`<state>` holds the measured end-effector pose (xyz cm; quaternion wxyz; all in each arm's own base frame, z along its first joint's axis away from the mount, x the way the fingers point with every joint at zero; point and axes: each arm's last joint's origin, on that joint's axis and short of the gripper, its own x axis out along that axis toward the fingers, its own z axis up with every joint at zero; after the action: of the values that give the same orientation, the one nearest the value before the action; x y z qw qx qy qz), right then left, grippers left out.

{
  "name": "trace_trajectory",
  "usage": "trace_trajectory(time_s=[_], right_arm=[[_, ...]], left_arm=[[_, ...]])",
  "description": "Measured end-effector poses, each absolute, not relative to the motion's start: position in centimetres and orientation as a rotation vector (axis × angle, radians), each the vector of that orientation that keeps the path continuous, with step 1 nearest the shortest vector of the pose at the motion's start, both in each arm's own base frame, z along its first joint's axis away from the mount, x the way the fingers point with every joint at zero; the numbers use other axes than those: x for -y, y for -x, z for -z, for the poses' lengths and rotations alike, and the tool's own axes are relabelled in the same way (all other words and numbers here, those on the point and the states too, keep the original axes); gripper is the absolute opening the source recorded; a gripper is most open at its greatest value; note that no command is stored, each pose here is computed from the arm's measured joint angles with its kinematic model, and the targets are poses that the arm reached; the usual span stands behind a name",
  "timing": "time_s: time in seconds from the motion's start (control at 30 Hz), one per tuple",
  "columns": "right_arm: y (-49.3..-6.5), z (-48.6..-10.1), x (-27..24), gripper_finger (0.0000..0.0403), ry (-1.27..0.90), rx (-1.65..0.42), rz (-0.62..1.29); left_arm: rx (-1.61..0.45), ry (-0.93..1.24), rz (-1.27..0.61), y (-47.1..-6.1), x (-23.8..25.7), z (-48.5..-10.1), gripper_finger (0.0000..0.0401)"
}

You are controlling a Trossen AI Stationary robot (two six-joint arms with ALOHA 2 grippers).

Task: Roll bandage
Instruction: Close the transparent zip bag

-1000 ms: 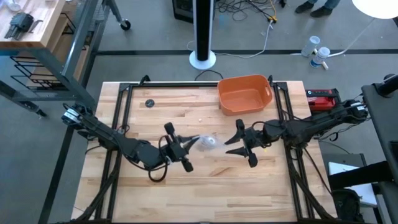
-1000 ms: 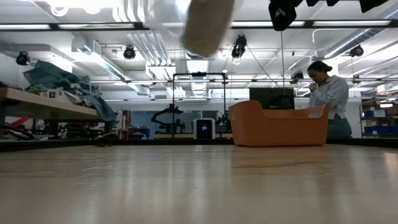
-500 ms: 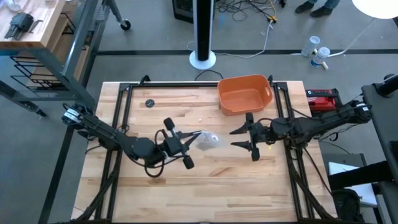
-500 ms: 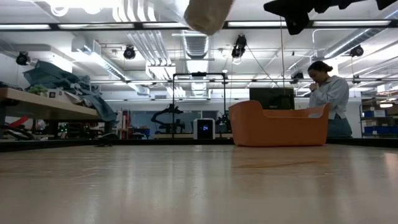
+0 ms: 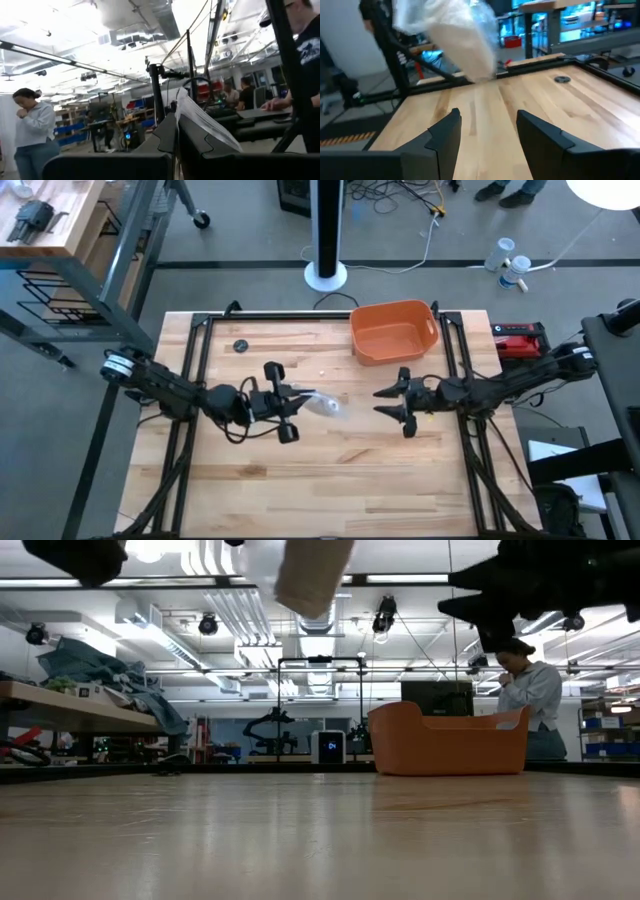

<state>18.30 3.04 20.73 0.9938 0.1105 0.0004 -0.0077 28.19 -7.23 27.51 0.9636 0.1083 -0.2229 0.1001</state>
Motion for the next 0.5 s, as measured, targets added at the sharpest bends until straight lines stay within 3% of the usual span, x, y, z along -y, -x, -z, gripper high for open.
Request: trace_trajectory(time_s=[0.2, 0.5], right_arm=[[-19.9, -22.0, -3.4, 0.0183, -0.205, 0.095, 0.001], [-24.2, -25.0, -4.8, 0.0183, -0.085, 0.116, -0.117]], left_arm=[[0.512, -0.251, -0.096, -27.8, 7.5, -27.4, 0.0], [0.559, -0.236, -0.095, -28.2, 7.6, -28.7, 0.0]])
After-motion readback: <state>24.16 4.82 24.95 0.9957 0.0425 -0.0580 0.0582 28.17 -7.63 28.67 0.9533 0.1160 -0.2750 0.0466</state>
